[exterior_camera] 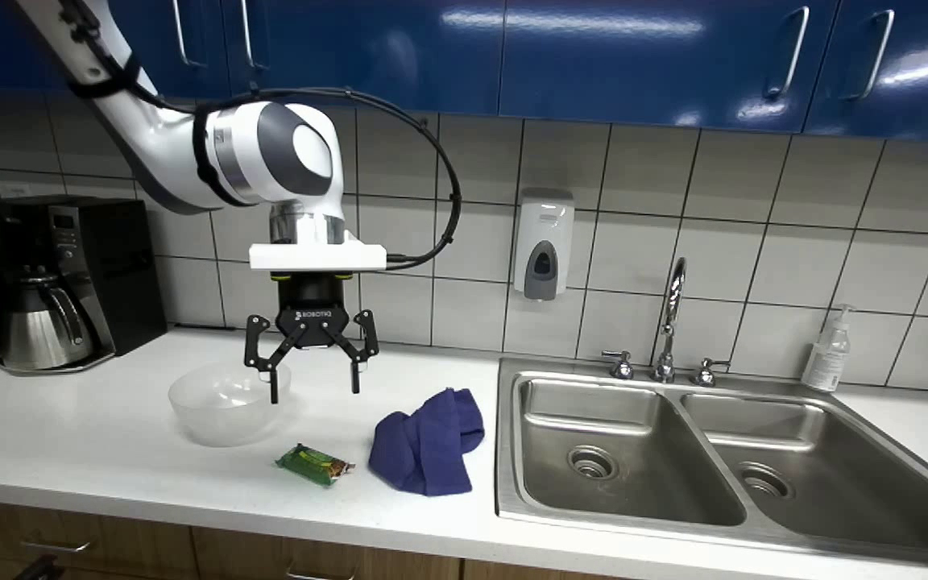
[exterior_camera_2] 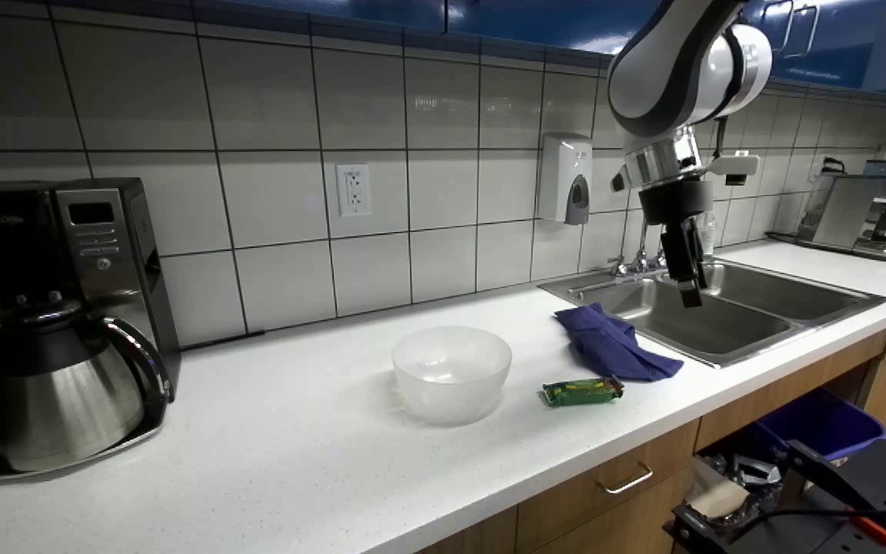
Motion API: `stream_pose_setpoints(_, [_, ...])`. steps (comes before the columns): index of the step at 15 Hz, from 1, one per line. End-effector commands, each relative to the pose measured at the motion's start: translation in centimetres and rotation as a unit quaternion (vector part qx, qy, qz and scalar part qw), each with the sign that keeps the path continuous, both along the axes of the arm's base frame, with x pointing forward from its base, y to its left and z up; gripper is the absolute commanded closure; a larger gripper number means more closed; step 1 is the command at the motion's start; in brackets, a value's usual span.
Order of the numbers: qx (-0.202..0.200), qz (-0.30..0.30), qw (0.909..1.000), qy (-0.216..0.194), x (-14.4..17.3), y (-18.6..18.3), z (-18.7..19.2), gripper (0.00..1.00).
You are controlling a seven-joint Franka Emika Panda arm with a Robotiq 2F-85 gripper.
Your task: Put the green packet in the bowl.
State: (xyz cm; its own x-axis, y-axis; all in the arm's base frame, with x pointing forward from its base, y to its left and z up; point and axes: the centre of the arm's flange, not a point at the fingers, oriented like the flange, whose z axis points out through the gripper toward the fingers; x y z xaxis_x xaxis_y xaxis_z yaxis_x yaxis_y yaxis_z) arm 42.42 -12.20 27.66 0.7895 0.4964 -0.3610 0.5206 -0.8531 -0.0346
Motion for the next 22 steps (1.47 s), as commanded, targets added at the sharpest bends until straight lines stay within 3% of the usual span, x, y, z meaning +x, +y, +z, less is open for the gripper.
stream_pose_setpoints(1, [0.001,0.04,0.9992,0.003,2.8,-1.1,-2.9,0.0])
stream_pose_setpoints(7, [-0.003,0.079,0.9969,0.005,4.5,0.4,-7.0,0.0])
stream_pose_setpoints(22, [0.016,0.121,0.9924,0.015,6.7,5.5,-12.9,0.0])
